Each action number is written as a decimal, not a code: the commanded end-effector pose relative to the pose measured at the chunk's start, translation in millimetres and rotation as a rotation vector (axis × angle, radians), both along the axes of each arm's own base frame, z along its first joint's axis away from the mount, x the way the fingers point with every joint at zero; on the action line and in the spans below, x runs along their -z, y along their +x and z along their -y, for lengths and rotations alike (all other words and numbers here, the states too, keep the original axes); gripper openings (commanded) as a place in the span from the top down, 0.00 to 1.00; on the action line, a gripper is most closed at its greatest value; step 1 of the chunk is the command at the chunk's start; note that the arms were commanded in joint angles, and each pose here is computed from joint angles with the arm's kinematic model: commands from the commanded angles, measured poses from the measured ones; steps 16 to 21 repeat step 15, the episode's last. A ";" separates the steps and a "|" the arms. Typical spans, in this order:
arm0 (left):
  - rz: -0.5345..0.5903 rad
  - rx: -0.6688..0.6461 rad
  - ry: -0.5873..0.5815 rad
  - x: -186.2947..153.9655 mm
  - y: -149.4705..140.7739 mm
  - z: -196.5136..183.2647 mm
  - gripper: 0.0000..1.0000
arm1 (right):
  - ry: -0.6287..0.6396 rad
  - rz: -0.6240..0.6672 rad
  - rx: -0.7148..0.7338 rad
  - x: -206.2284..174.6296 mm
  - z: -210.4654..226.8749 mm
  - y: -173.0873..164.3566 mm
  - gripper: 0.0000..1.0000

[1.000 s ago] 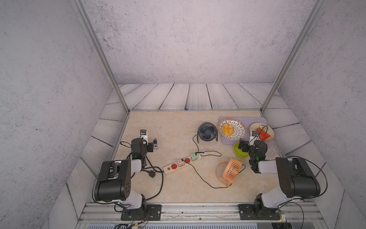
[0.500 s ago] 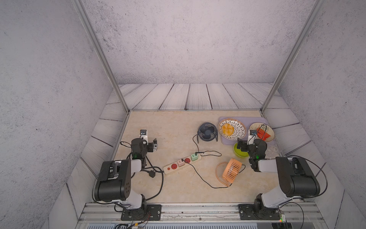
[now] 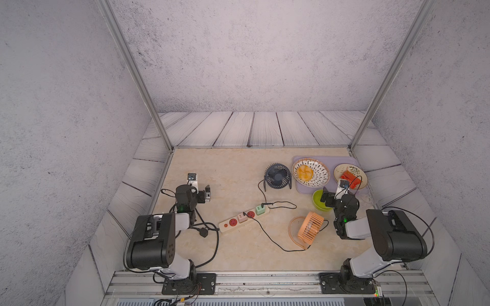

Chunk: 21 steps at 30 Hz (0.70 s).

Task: Plug the desk fan into the power strip
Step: Reset both arms

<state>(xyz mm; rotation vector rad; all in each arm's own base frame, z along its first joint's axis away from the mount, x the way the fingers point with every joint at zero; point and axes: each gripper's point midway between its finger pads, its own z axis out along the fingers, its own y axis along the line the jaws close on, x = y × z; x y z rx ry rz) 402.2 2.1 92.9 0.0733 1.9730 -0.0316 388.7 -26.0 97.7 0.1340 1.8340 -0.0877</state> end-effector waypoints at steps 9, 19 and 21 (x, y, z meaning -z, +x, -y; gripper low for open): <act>0.012 -0.003 -0.006 -4.7 3.4 1.1 0.00 | 0.003 -0.053 0.011 4.8 2.3 5.0 0.01; 0.012 -0.002 -0.006 -4.7 3.4 1.4 0.00 | 0.001 -0.050 0.014 4.2 2.4 4.6 0.01; 0.012 -0.002 -0.006 -4.7 3.4 1.4 0.00 | 0.001 -0.050 0.014 4.2 2.4 4.6 0.01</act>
